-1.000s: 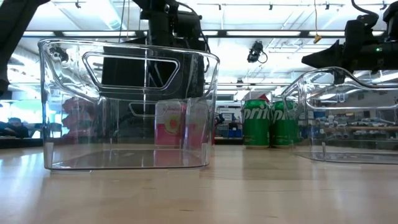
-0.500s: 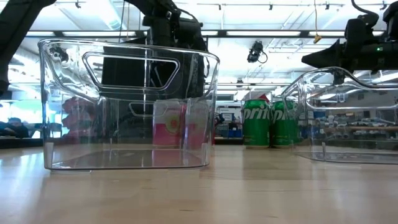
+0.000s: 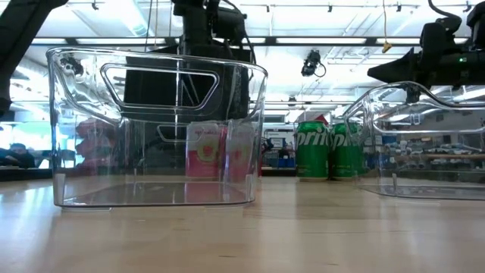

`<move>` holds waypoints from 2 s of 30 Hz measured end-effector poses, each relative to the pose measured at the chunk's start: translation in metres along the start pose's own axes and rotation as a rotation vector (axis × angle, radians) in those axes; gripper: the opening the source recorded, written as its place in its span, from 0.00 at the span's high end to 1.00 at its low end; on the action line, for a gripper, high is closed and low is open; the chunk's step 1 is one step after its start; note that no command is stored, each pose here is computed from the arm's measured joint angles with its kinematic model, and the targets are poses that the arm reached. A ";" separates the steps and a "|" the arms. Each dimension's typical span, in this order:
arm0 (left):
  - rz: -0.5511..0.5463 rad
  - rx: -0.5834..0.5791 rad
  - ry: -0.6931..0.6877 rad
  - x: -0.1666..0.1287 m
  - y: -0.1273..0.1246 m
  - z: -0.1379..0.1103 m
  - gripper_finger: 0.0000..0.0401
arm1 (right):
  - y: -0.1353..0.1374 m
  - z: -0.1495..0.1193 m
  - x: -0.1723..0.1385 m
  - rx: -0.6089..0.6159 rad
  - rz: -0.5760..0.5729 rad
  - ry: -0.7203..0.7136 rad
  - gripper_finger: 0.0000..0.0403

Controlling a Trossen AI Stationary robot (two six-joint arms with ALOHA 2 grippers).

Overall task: Sort soda cans
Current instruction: Put the top left green soda can into the top left transparent bin

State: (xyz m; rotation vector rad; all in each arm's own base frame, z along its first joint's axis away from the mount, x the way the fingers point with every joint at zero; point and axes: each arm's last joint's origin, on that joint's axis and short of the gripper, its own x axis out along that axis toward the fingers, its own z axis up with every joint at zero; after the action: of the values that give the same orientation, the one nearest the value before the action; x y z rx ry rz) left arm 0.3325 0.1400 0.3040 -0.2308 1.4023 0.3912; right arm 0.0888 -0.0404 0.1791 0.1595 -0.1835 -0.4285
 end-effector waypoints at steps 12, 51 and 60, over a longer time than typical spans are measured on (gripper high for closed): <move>-0.095 -0.018 0.058 -0.007 -0.004 -0.006 0.92 | 0.000 0.000 0.000 0.000 0.000 0.000 1.00; -0.024 -0.013 -0.026 0.017 0.033 0.014 0.19 | 0.000 0.000 0.000 0.019 0.001 0.001 1.00; 0.011 -0.129 -0.072 0.019 0.089 0.011 0.19 | 0.000 0.000 0.000 0.018 0.001 0.002 1.00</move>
State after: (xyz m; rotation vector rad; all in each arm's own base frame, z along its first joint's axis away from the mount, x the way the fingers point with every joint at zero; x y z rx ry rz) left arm 0.3091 0.2278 0.2932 -0.3113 1.3098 0.4953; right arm 0.0889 -0.0404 0.1790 0.1774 -0.1857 -0.4257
